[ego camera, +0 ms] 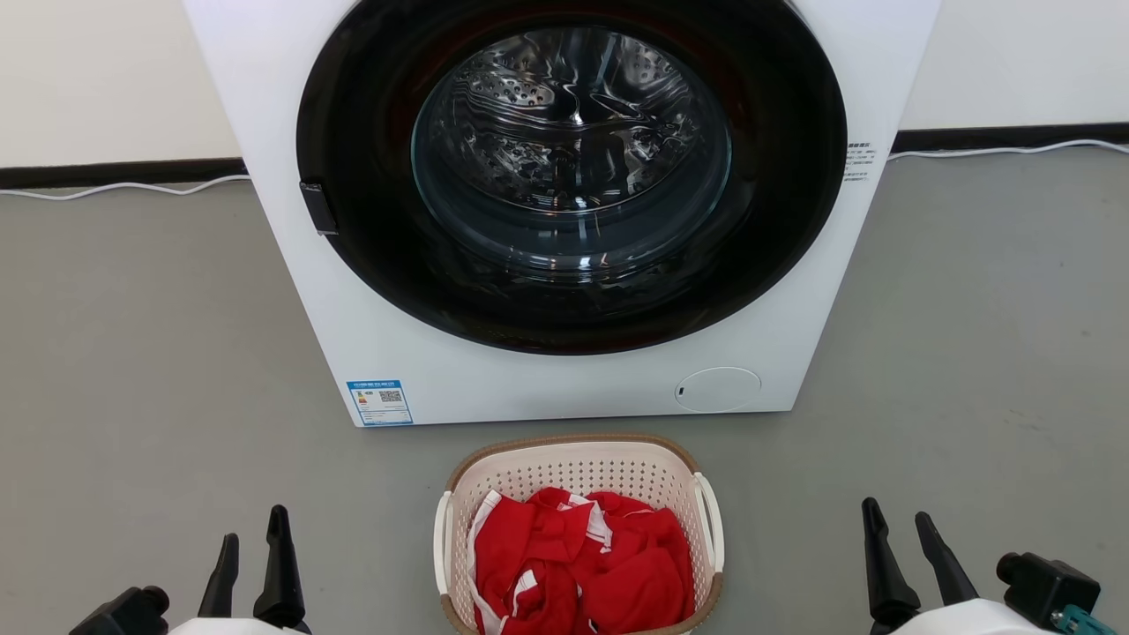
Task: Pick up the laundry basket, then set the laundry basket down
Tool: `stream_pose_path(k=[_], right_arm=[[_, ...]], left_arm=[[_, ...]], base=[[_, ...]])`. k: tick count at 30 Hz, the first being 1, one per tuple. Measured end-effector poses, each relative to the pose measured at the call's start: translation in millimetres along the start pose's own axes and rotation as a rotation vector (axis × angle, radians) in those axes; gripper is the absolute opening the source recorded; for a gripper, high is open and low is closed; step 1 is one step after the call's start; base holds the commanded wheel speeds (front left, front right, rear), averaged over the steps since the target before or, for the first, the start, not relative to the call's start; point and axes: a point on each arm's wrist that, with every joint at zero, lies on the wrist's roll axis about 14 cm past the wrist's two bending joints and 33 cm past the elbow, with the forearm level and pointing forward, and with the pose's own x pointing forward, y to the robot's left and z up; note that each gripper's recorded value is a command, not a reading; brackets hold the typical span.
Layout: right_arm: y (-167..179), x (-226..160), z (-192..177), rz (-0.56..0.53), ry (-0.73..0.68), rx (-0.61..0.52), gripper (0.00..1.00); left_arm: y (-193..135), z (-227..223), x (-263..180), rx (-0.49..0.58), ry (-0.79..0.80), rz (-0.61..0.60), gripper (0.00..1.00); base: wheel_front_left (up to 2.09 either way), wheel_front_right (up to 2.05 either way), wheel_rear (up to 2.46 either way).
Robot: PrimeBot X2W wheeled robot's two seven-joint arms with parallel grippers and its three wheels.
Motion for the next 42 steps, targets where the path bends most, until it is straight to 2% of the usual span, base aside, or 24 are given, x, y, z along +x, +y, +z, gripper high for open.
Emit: stream_pose_path(k=[23, 42], right_arm=[[5.0, -0.4, 0.6, 0.038, -0.021, -0.25, 1.0], [21.5, 2.0, 3.4, 0.113, -0.056, -0.478, 1.0]], left_arm=[[-5.0, 7.6, -4.0, 0.313, -0.04, -0.048, 1.0], [-13.2, 9.3, -8.4, 0.543, -0.069, -0.1, 1.0]], base=[[0.0, 0.0, 0.0], [0.0, 0.0, 0.0]])
